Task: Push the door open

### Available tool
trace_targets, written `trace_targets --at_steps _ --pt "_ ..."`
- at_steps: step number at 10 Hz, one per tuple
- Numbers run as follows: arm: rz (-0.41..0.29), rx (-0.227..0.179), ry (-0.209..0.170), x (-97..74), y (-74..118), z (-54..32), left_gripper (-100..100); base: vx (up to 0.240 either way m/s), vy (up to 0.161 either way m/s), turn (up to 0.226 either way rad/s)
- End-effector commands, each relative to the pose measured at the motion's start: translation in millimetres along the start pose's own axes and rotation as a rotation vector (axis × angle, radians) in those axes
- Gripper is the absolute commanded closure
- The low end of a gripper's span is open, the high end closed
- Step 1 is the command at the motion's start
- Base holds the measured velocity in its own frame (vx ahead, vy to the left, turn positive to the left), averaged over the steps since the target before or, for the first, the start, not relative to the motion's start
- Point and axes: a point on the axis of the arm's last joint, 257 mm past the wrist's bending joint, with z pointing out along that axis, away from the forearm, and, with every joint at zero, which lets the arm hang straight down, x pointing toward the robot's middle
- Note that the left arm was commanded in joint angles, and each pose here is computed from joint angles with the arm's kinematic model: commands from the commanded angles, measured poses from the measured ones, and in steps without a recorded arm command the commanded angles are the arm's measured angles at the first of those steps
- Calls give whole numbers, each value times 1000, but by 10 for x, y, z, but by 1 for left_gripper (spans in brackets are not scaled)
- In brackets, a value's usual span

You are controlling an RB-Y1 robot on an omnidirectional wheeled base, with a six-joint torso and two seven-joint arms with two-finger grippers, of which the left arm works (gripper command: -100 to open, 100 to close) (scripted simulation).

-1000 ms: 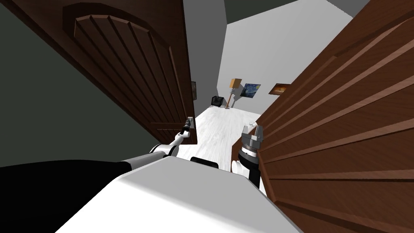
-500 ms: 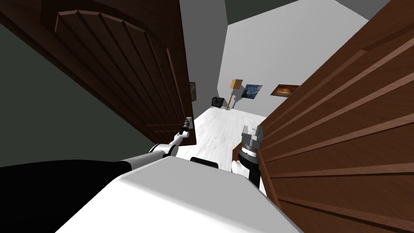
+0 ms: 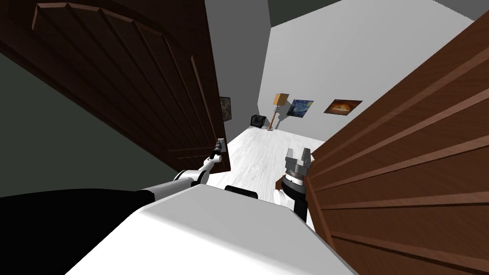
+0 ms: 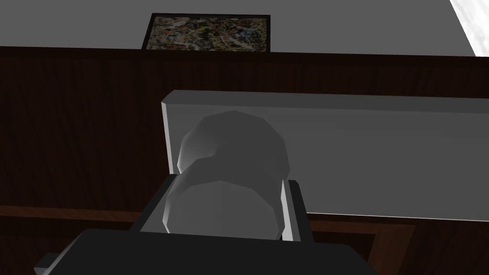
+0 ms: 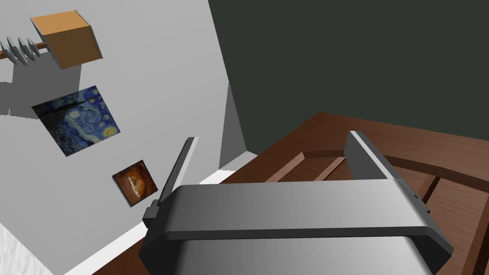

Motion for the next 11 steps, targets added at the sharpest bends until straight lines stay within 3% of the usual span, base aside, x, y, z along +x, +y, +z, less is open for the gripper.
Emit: trace_targets --at_steps 1,2,3,4,6,7,11 --pt "2 14 -17 -83 -71 7 100 137 -33 38" --pt "2 14 -17 -83 -71 7 100 45 9 -3" --pt "1 13 -45 -249 -68 6 100 123 -25 31" --pt "1 13 -53 -292 -68 5 100 186 -77 70" --pt "1 13 -53 -292 -68 5 100 77 -22 26" --pt "1 13 -83 -466 -68 -1 100 119 -23 42" --pt "0 14 -136 -771 -71 -20 100 205 -67 70"
